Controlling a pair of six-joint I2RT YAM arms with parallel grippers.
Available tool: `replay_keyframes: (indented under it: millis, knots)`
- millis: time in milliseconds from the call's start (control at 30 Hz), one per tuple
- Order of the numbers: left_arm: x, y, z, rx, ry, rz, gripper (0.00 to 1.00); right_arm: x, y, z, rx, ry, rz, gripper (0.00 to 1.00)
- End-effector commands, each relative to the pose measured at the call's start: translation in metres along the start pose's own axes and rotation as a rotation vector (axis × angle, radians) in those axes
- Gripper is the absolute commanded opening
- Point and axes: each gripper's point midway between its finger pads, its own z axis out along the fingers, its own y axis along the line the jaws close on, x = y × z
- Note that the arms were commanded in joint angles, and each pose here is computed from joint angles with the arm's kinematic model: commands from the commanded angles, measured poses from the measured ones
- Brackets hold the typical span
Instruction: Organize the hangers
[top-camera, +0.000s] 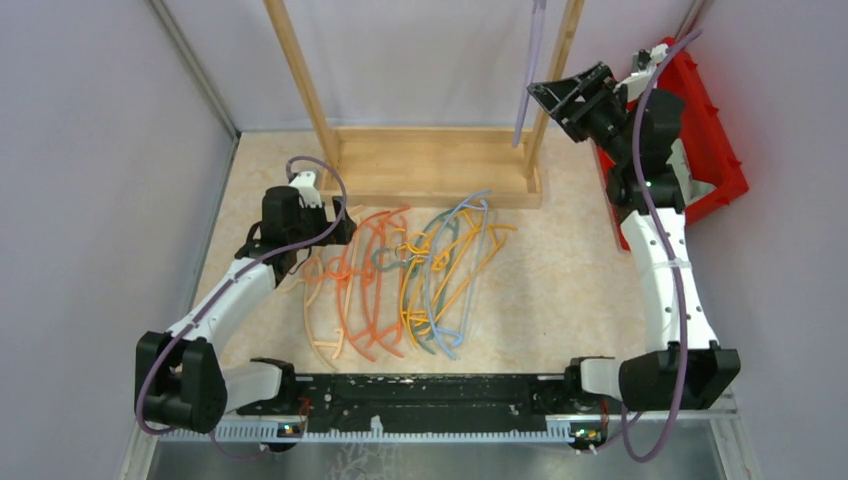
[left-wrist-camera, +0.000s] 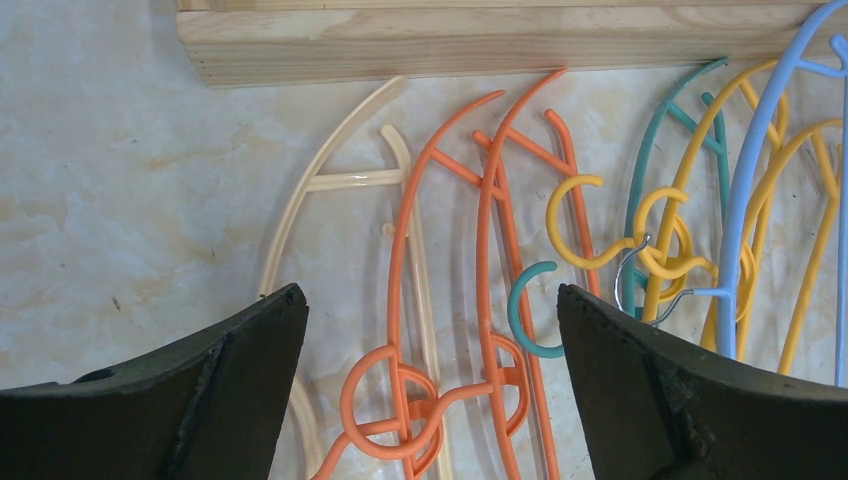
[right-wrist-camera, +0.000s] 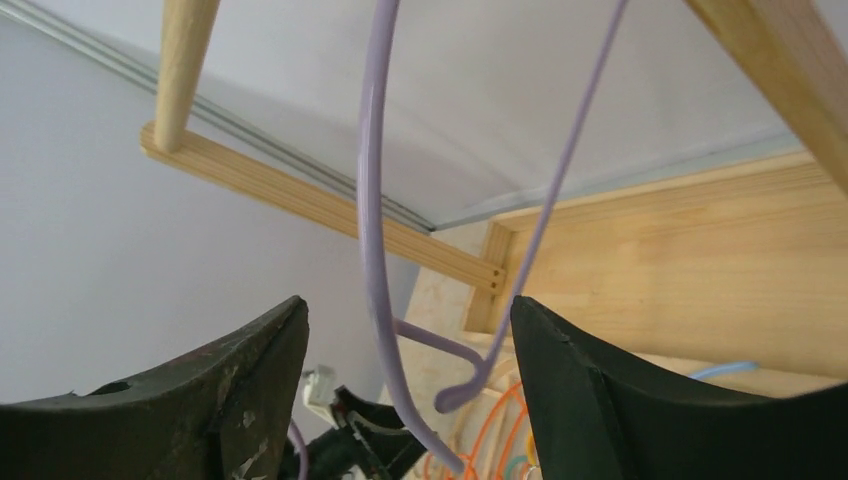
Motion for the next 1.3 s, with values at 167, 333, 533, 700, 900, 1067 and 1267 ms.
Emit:
replay_keyframes:
  millis: [167, 333, 533, 700, 900, 1067, 1267]
  knots:
    - [0.002, 0.005, 0.001, -0.02, -0.003, 0.009, 1.0, -0.014, -0.02, -0.071, 0.326, -0.046, -0.289, 0.79]
    - [0.005, 0.008, 0.004, -0.039, 0.008, 0.004, 1.0, 0.035, -0.069, -0.127, 0.524, 0.093, -0.362, 0.79]
    - [0.014, 0.004, 0.008, -0.012, 0.04, -0.025, 1.0, 0.137, -0.112, -0.179, 0.56, 0.303, -0.285, 0.7]
    - [0.019, 0.004, 0.013, -0.01, 0.064, -0.04, 1.0, 0.215, -0.135, -0.198, 0.567, 0.471, -0.296, 0.64]
    - [0.02, 0.001, 0.019, 0.005, 0.08, -0.05, 1.0, 0.274, -0.132, -0.18, 0.517, 0.587, -0.437, 0.62]
    - [0.021, 0.0, 0.022, 0.012, 0.092, -0.053, 1.0, 0.324, -0.119, -0.141, 0.444, 0.648, -0.477, 0.62]
    - [0.029, 0.002, 0.018, 0.002, 0.102, -0.06, 1.0, 0.37, -0.111, -0.103, 0.362, 0.688, -0.476, 0.57]
